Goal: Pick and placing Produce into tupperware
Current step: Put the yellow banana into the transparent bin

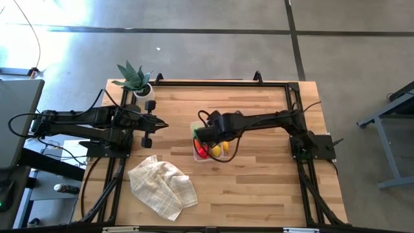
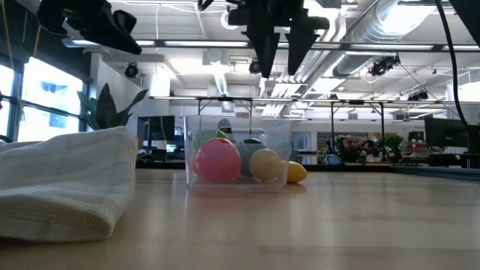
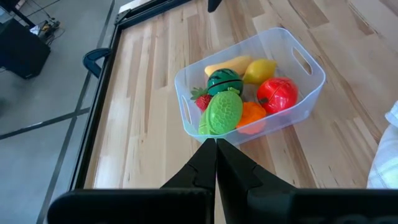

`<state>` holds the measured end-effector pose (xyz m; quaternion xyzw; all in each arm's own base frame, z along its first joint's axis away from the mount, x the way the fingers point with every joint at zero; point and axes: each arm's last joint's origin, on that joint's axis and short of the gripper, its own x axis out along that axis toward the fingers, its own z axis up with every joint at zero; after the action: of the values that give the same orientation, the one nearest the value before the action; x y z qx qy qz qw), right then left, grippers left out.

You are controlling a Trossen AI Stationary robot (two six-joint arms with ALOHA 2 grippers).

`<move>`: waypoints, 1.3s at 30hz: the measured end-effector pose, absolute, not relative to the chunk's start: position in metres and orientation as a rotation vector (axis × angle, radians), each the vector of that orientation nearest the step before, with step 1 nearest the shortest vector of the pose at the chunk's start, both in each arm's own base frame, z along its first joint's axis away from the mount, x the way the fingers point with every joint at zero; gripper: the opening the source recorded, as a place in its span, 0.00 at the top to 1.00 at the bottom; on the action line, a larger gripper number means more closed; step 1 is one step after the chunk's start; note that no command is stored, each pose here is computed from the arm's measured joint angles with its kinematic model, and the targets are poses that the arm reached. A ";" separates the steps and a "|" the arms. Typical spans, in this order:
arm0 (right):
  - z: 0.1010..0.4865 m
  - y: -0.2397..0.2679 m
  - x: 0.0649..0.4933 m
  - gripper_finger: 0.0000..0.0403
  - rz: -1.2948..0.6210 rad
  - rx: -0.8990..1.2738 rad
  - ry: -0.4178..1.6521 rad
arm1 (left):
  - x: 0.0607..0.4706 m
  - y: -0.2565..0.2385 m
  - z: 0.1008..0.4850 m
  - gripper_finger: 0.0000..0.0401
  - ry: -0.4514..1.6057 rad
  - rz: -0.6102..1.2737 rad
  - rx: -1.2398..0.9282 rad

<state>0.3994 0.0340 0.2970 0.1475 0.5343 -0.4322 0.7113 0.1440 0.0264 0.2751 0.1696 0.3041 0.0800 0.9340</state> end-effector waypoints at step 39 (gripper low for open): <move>0.181 -0.008 0.296 0.27 -0.778 1.109 0.814 | 0.144 0.026 0.275 0.99 0.622 0.163 0.347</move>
<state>0.2960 -0.0082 0.1814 0.4987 0.3660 -0.3499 0.7035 0.1440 0.0264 0.2751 0.1696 0.3041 0.0798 0.9340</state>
